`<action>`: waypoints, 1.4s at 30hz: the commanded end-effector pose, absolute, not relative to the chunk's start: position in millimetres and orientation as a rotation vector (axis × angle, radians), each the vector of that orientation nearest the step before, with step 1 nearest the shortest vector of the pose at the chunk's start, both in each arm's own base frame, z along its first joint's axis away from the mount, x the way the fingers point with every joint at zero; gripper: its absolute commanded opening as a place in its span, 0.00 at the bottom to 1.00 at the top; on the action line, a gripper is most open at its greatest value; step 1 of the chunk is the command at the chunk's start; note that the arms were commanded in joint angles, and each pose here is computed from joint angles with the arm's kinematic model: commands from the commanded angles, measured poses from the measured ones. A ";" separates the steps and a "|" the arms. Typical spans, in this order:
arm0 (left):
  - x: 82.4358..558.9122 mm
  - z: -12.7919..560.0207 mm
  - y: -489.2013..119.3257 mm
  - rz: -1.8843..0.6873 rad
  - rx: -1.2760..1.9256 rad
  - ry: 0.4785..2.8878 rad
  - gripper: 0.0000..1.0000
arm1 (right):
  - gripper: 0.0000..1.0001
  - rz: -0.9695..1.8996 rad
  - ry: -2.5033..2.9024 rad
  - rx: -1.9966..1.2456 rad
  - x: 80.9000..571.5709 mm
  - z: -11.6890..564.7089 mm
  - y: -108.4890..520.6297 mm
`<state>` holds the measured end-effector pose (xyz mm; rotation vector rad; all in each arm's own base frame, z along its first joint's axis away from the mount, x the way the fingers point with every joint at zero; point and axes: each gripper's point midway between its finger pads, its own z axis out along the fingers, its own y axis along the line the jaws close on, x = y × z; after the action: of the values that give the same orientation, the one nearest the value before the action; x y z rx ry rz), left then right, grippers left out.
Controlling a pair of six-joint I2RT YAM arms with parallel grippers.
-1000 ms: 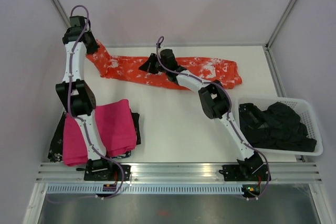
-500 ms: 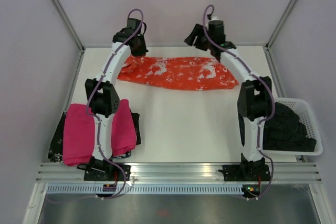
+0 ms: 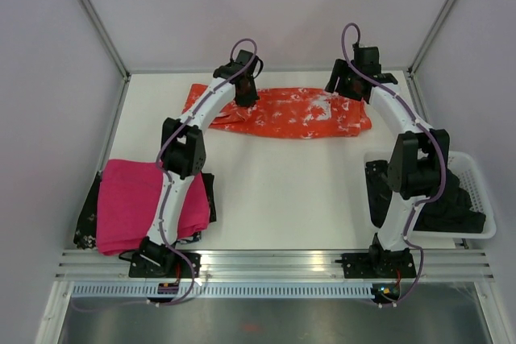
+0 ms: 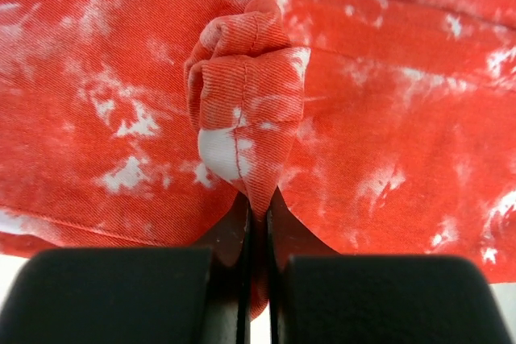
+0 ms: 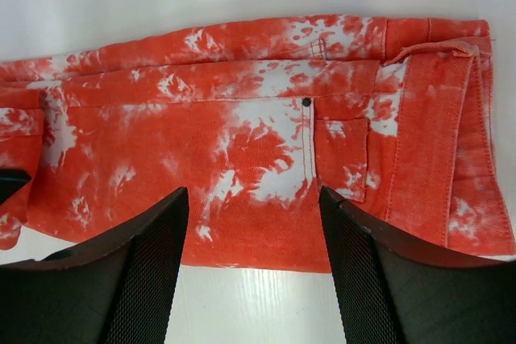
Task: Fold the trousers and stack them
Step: Fold the trousers
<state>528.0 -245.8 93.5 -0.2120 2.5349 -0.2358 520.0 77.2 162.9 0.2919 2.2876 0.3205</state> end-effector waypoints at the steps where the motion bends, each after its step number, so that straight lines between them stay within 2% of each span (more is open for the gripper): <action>1: 529.0 110.4 -284.3 -0.367 -0.235 2.487 0.02 | 0.72 0.280 2.280 0.251 526.4 165.1 71.2; 7: 525.7 113.0 -308.5 -0.435 -0.210 2.473 0.02 | 0.73 0.313 2.298 0.255 531.6 154.4 72.1; 10: 532.5 106.1 -315.3 -0.464 -0.209 2.461 0.09 | 0.73 0.352 2.308 0.247 531.7 149.9 77.9; 12: 535.6 107.1 -312.9 -0.449 -0.195 2.458 0.41 | 0.73 0.379 2.308 0.245 531.2 150.4 81.0; 13: 534.9 104.8 -310.2 -0.434 -0.198 2.465 0.66 | 0.74 0.398 2.310 0.239 530.2 150.6 83.6; 17: 539.4 125.0 -288.6 -0.449 -0.241 2.446 0.95 | 0.74 0.477 2.303 0.195 527.3 154.1 96.4; 21: 548.2 172.8 -228.7 -0.545 -0.385 2.398 0.97 | 0.74 0.552 2.301 0.144 524.6 158.2 117.4; 24: 547.5 186.0 -165.5 -0.506 -0.455 2.370 0.95 | 0.74 0.578 2.320 -0.002 518.2 162.6 166.7; 26: 545.7 169.9 -109.7 -0.434 -0.525 2.389 0.93 | 0.74 0.570 2.334 -0.036 514.9 161.5 189.3; 30: 536.7 148.4 -42.8 -0.440 -0.556 2.423 0.91 | 0.71 0.624 2.355 -0.046 515.1 143.9 248.6; 31: 538.8 142.2 -31.0 -0.451 -0.546 2.425 0.91 | 0.61 0.633 2.361 -0.065 511.0 139.7 266.2; 32: 539.4 138.5 -17.8 -0.440 -0.524 2.431 0.91 | 0.56 0.642 2.358 -0.068 512.9 135.9 274.6; 35: 541.7 115.9 -8.5 -0.434 -0.460 2.457 0.91 | 0.47 0.622 2.361 -0.120 522.5 111.1 296.7; 36: 544.3 111.8 -8.9 -0.443 -0.438 2.455 0.91 | 0.45 0.584 2.411 -0.137 523.0 80.8 297.7; 40: 548.7 82.6 -11.0 -0.468 -0.381 2.487 0.91 | 0.28 0.327 2.554 -0.153 521.1 26.4 273.7; 42: 548.4 66.1 -14.5 -0.507 -0.367 2.506 0.92 | 0.28 0.263 2.573 -0.161 518.8 15.3 264.6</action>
<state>543.1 0.2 87.5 -0.5191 2.4927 -0.4234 516.0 302.2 28.7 -0.1761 2.5181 0.4876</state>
